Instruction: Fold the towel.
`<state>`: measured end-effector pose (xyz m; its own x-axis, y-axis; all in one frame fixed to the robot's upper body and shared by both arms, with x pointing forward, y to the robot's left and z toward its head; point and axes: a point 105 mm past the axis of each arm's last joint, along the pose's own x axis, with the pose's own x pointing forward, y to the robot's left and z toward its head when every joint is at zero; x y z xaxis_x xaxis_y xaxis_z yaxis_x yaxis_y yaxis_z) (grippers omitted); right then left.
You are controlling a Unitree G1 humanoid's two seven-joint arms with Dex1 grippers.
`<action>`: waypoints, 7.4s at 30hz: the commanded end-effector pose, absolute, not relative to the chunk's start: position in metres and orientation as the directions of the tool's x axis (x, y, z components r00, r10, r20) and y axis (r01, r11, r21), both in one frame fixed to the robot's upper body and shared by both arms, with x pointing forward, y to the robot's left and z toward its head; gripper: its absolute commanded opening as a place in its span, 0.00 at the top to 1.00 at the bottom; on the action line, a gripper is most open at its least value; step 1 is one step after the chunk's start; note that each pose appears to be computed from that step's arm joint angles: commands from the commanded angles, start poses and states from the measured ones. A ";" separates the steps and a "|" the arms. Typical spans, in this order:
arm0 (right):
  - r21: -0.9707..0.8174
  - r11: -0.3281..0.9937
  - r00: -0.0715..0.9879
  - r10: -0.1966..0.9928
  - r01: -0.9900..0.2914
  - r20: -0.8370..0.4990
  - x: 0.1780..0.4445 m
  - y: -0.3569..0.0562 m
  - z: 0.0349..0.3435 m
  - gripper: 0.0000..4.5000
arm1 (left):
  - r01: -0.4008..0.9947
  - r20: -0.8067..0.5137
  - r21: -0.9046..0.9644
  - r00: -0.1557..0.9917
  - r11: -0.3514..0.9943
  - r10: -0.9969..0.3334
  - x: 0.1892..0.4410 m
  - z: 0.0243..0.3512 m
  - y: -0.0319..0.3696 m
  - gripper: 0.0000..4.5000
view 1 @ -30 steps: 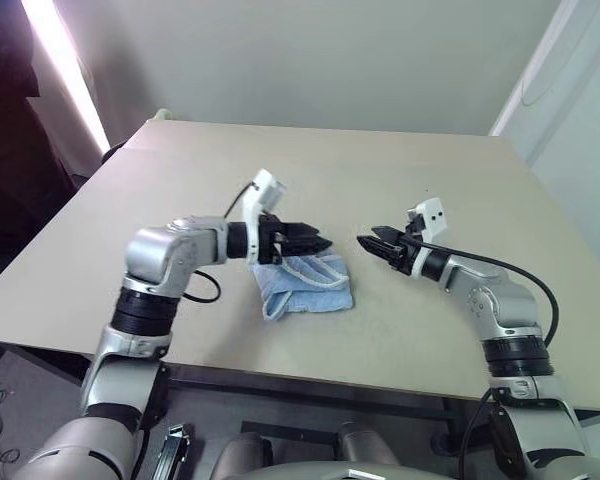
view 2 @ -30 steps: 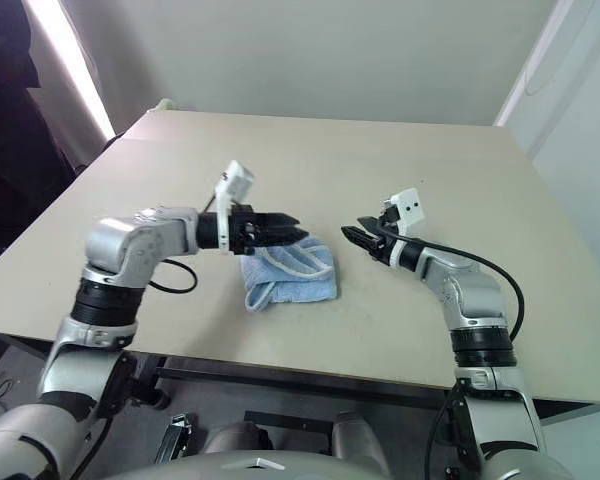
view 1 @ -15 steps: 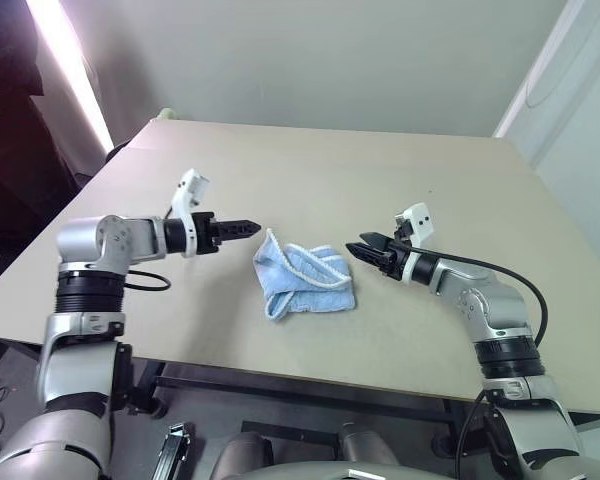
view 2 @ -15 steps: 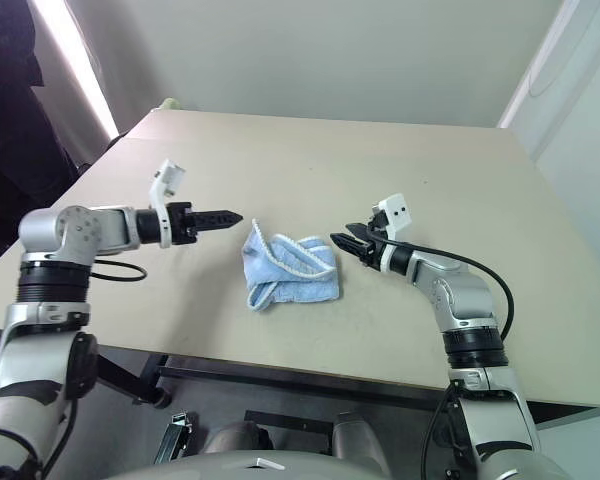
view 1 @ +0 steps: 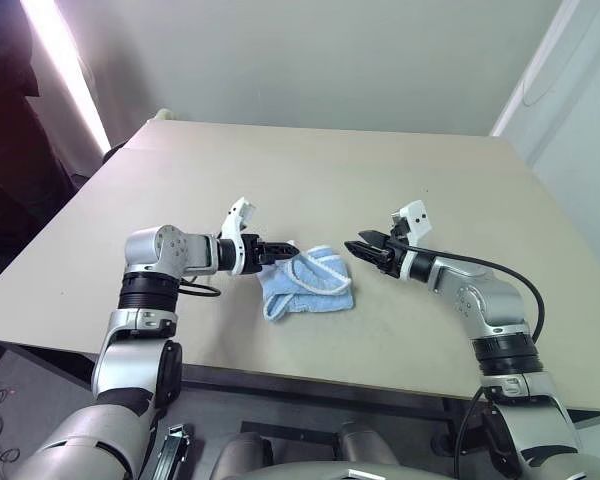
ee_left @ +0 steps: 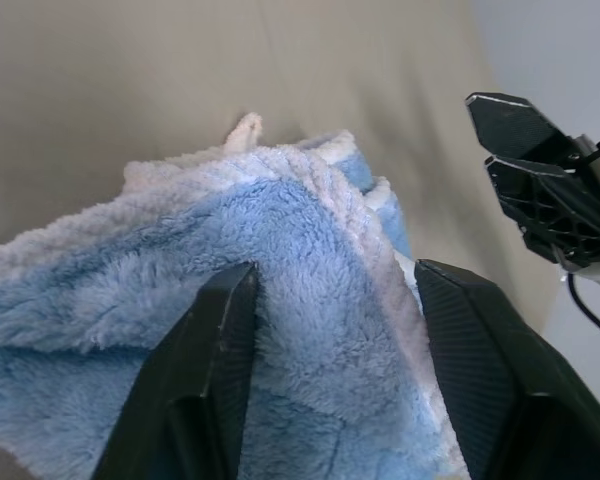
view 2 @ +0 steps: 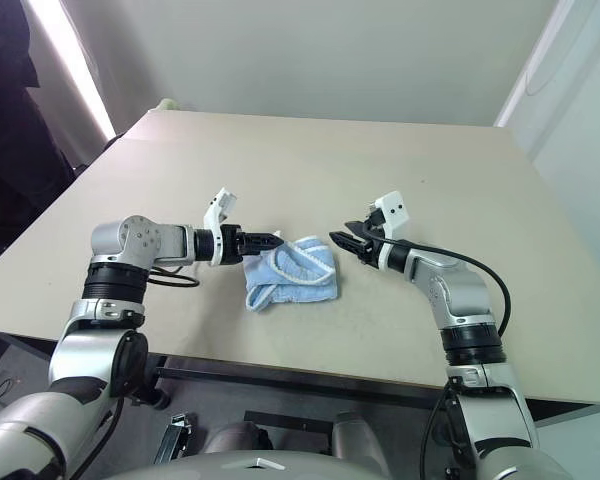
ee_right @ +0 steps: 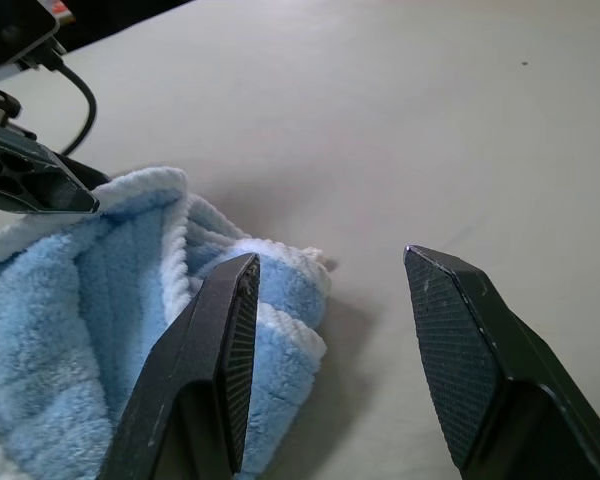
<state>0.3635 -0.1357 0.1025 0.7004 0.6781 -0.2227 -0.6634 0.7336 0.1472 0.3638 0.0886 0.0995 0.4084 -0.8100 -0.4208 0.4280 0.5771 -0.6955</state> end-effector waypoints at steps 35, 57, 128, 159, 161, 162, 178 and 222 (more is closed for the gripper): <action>0.131 0.800 0.785 0.599 -0.585 -0.156 0.384 -0.138 0.113 0.46 | 0.796 -0.302 -0.487 0.234 0.360 -0.924 0.350 0.124 0.024 0.83; 0.114 0.808 0.792 0.590 -0.578 -0.161 0.382 -0.140 0.110 0.46 | 0.904 -0.095 -0.075 0.413 0.420 -0.906 0.359 0.129 0.065 0.29; 0.892 0.340 0.182 0.937 -0.298 -0.296 0.326 -0.062 0.102 0.01 | 0.841 -0.189 -0.140 0.495 0.523 -0.848 0.285 0.126 0.150 0.29; 0.899 0.412 0.300 0.885 -0.149 -0.356 0.338 -0.066 0.087 0.01 | 0.824 -0.173 -0.208 0.498 0.526 -0.849 0.318 0.096 0.086 0.29; 0.894 0.423 0.296 0.881 -0.148 -0.368 0.336 -0.067 0.085 0.01 | 0.821 -0.144 -0.220 0.507 0.527 -0.850 0.322 0.103 0.085 0.29; 0.893 0.427 0.295 0.880 -0.147 -0.372 0.335 -0.067 0.083 0.01 | 0.824 -0.138 -0.217 0.504 0.523 -0.852 0.322 0.106 0.084 0.29; 0.896 0.430 0.305 0.873 -0.109 -0.381 0.330 -0.073 0.074 0.01 | 0.880 -0.033 -0.163 0.448 0.447 -0.894 0.341 0.136 0.070 0.29; 0.916 0.365 0.328 0.897 -0.169 -0.297 0.324 -0.070 0.086 0.01 | 0.907 -0.093 -0.139 0.387 0.397 -0.917 0.338 0.091 0.048 0.29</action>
<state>0.3257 -0.0756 0.0764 0.3444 0.8816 -0.3228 -0.1145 0.3807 0.9176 0.3313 0.0494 0.0731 0.3770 -0.9151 -0.1429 0.8984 0.3988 -0.1838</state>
